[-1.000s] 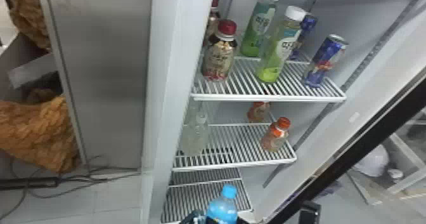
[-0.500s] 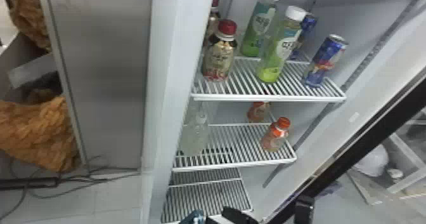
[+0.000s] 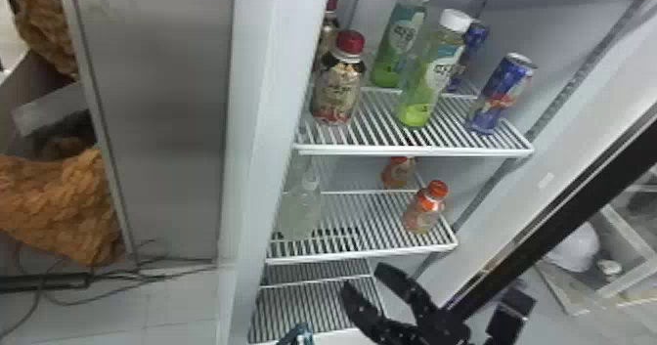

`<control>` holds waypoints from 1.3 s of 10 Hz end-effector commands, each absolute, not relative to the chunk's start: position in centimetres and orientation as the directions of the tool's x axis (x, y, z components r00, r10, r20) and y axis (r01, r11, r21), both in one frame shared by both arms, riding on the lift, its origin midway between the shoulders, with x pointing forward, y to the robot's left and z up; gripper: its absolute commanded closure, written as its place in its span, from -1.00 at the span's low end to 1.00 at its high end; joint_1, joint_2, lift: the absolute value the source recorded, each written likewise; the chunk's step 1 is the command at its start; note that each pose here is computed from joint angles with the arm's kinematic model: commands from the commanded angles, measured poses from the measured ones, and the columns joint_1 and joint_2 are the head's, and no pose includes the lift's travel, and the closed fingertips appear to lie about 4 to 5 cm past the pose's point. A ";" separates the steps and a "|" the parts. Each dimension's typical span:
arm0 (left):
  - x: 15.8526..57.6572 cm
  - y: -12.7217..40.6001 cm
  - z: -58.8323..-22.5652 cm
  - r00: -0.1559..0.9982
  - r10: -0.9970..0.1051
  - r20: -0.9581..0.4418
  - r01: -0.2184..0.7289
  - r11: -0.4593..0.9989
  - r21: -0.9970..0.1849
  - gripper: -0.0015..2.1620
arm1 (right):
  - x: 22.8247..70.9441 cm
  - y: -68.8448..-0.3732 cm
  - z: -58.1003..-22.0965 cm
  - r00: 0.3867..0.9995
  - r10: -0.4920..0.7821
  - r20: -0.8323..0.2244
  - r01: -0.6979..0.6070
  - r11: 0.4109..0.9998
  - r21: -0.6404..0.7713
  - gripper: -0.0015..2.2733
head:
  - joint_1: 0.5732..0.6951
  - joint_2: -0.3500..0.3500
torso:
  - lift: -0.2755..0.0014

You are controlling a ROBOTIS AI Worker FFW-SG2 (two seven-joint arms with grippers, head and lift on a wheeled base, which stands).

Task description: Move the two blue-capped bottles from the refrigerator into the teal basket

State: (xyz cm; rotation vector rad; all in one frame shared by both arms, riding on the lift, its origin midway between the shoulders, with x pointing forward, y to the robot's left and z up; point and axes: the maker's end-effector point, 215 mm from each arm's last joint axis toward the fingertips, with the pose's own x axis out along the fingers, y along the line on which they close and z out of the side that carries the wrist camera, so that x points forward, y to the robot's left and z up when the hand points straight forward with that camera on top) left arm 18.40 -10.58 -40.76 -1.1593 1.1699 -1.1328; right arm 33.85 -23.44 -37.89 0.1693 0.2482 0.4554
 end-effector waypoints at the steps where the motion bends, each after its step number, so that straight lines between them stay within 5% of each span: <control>1: 18.4 -10.6 -40.8 0.062 -0.996 -0.068 0.034 0.070 -0.997 0.05 | 34.4 -24.1 -35.7 0.904 0.404 -0.139 -0.381 0.910 0.164 -0.66 | 1.00 -1.00 | -0.04; 8: 18.5 -10.6 -40.9 0.063 -0.995 -0.072 0.036 0.074 -0.997 0.05 | 36.3 -23.6 -27.2 0.969 0.216 0.119 -0.223 0.974 0.048 -0.75 | 1.00 -1.00 | -0.04; 13: 18.3 -10.6 -41.1 0.057 -0.995 -0.080 0.040 0.083 -0.996 0.05 | 38.1 -24.4 -31.3 0.983 0.143 0.114 -0.145 0.989 0.016 -0.91 | 1.00 -1.00 | -0.04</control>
